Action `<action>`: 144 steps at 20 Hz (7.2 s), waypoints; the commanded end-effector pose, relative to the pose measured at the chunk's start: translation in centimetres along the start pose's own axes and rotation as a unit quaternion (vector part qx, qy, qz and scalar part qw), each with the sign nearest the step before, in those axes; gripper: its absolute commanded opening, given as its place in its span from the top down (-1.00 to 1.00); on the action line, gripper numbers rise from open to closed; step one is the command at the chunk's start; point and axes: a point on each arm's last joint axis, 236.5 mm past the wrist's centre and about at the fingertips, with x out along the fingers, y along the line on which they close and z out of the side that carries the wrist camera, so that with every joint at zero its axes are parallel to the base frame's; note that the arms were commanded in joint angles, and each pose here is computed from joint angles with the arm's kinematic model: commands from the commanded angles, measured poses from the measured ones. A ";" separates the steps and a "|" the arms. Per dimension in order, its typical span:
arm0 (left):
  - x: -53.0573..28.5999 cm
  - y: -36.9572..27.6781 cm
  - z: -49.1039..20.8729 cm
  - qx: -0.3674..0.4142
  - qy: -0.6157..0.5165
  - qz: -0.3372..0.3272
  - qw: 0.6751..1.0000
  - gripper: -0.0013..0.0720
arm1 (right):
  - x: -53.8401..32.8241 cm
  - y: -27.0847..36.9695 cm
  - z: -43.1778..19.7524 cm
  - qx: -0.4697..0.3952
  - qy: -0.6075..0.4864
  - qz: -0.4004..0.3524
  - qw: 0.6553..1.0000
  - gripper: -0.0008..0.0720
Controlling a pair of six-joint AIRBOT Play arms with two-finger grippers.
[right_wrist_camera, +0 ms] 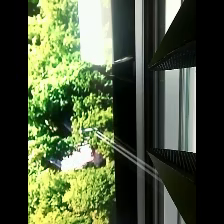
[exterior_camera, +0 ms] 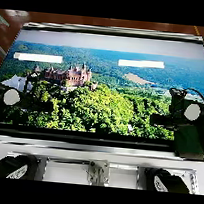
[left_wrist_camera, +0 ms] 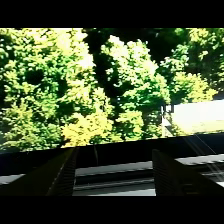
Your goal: Fold the shirts.
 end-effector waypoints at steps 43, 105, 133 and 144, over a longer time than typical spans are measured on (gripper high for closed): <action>6.6 32.1 4.8 -0.263 -0.044 0.192 0.945 -1.00 | -0.4 3.5 2.8 0.062 -0.055 0.078 0.993 -0.66; 6.6 3.4 2.3 -0.239 0.043 -0.142 0.960 -0.87 | 5.6 6.1 1.9 0.012 0.013 0.142 0.990 -0.66; 14.1 0.8 6.3 -0.250 -0.034 -0.175 0.952 0.87 | 9.1 17.9 3.3 -0.042 0.000 0.282 0.959 -0.66; 12.2 -0.2 6.9 -0.223 -0.048 -0.187 0.956 0.87 | 12.2 18.5 6.8 0.010 -0.035 0.265 0.963 -0.64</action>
